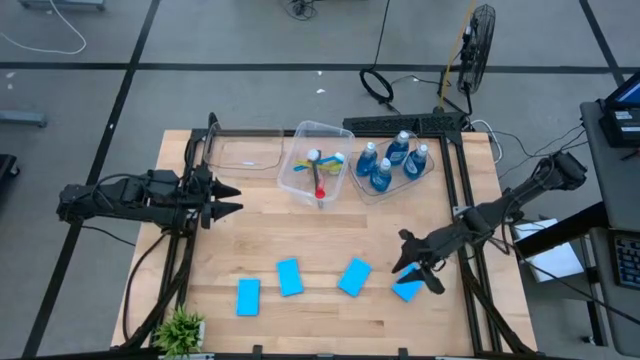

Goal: Pick & Place Kitchen Sink Supplies
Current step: Put the blue sponge into the left transparent bin

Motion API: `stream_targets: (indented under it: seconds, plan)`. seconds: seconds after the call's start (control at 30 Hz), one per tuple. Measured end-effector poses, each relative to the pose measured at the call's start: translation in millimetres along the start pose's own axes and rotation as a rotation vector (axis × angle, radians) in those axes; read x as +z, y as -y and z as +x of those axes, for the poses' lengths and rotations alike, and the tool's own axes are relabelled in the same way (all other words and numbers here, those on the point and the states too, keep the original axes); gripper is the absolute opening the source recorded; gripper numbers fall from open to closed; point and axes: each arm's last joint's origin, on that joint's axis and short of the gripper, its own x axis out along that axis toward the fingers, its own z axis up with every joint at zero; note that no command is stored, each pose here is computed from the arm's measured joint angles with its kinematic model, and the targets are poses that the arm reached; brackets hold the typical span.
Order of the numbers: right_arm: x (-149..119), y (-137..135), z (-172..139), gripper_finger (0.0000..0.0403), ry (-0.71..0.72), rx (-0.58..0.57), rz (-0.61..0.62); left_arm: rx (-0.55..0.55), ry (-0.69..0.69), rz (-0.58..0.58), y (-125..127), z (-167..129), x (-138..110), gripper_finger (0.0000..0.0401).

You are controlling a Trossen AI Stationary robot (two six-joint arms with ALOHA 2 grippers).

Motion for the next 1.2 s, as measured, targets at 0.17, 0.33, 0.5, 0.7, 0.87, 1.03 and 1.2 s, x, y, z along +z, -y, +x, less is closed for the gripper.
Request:
stream_targets:
  seconds: [0.17, 0.33, 0.5, 0.7, 0.87, 1.03, 1.2]
  plan:
    - [3, -2, -2, 0.0135, -0.227, -0.065, -0.133, 0.000, -0.001, -0.027, 0, 0, 0, 0.0284]
    - [4, -2, 4, 0.0142, -0.350, -0.088, -0.253, 0.001, -0.001, -0.026, 0, 0, 0, 0.0275]
    - [-1, 1, 14, 0.0162, -0.433, -0.092, -0.334, 0.001, 0.000, -0.027, 0, 0, 0, 0.0275]
    - [-9, 6, 26, 0.0193, -0.534, -0.097, -0.399, 0.001, -0.001, -0.045, 0, 0, 0, 0.0285]
    - [-15, 10, 37, 0.0210, -0.605, -0.092, -0.456, 0.001, 0.000, -0.041, 0, 0, 0, 0.0291]
    - [-23, 15, 50, 0.0215, -0.676, -0.094, -0.477, 0.001, 0.000, -0.041, 0, 0, 0, 0.0288]
    - [-30, 20, 61, 0.0215, -0.743, -0.094, -0.509, 0.002, 0.000, -0.041, 0, 0, 0, 0.0279]
